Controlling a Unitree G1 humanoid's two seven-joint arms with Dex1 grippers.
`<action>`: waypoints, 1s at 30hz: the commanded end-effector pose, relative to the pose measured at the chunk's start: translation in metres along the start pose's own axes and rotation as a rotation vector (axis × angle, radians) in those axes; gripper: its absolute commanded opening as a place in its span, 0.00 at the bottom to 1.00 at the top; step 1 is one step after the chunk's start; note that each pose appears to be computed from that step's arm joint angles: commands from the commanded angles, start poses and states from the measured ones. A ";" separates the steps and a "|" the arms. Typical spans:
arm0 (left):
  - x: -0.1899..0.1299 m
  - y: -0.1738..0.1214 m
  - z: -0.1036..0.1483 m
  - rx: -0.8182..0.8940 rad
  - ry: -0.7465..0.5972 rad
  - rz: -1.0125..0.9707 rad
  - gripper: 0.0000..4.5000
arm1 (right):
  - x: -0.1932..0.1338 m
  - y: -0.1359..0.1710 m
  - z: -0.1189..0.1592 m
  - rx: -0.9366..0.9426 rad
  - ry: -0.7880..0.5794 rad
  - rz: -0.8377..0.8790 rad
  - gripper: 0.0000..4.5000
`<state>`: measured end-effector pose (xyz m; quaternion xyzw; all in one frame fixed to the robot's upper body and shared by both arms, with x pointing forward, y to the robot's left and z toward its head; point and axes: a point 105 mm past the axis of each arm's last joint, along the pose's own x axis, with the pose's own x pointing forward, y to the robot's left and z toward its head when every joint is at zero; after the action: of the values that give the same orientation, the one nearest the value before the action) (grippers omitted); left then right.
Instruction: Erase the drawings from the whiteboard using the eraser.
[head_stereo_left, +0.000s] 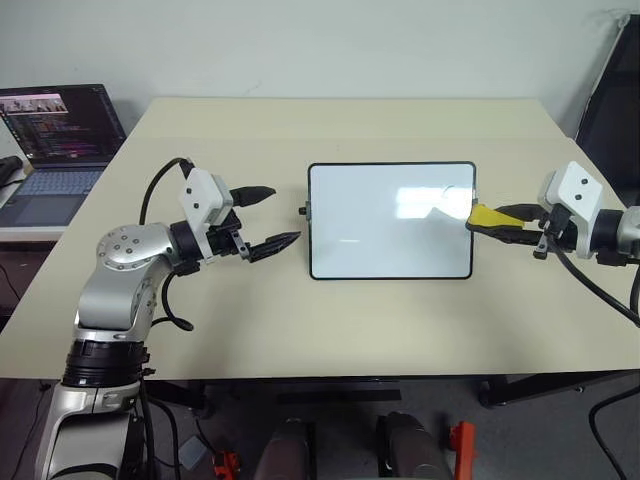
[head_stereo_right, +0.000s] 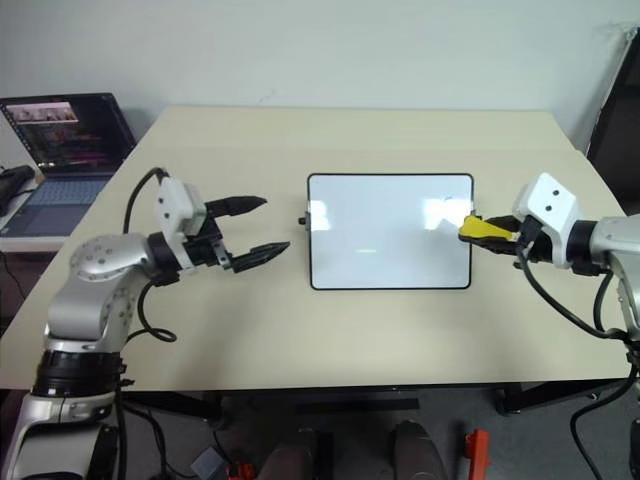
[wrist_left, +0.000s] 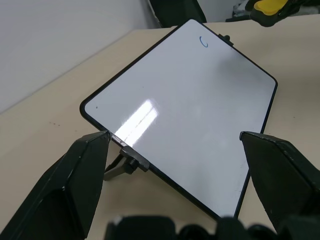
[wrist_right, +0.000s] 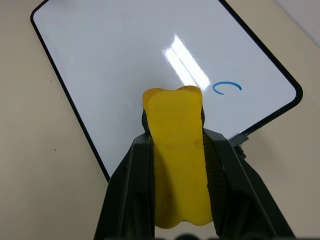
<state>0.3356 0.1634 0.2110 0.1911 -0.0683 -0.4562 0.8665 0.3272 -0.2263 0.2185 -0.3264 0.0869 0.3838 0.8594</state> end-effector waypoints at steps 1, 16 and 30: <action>-0.002 0.005 0.011 0.045 -0.020 0.001 1.00 | -0.008 -0.008 0.013 -0.048 -0.028 -0.039 0.22; -0.001 0.002 0.011 0.044 -0.020 -0.013 1.00 | -0.004 -0.004 0.016 -0.046 -0.045 -0.021 0.22; 0.011 -0.005 0.006 0.032 -0.019 -0.055 1.00 | 0.053 -0.052 0.032 0.036 -0.213 -0.322 0.22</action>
<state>0.3368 0.1535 0.2033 0.1874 -0.0573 -0.4777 0.8564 0.3915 -0.1969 0.2357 -0.2659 -0.0261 0.2975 0.9166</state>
